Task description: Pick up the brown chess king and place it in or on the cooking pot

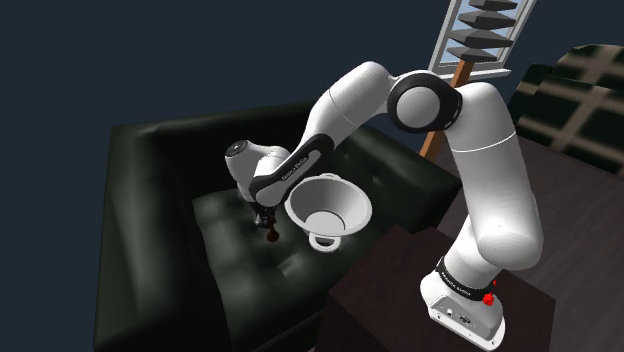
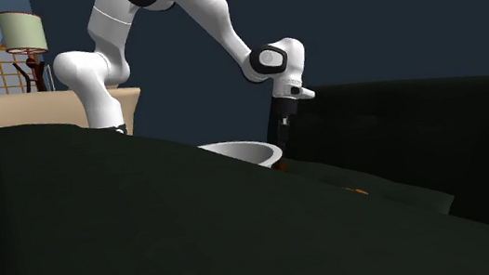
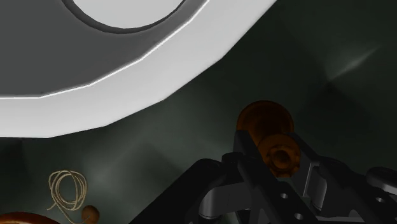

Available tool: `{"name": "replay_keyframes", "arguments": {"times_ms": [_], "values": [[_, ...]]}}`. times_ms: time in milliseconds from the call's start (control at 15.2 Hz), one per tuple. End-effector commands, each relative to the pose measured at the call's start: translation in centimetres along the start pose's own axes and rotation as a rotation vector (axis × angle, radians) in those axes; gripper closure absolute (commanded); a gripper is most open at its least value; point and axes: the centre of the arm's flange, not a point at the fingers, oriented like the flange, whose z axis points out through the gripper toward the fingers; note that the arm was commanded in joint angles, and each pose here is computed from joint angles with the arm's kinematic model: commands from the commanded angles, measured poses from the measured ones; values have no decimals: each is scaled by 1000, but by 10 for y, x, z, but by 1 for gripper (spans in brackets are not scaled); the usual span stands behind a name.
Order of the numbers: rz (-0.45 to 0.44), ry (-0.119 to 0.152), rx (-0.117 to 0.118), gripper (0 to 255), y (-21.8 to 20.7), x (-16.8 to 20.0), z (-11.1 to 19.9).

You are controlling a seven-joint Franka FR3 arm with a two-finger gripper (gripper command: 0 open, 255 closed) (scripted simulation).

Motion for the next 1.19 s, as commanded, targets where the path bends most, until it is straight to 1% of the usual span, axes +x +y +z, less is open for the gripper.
{"name": "replay_keyframes", "arguments": {"times_ms": [0,1122], "values": [[0,0,0,255,3,-2,-11],[0,0,0,255,19,-20,-97]]}}
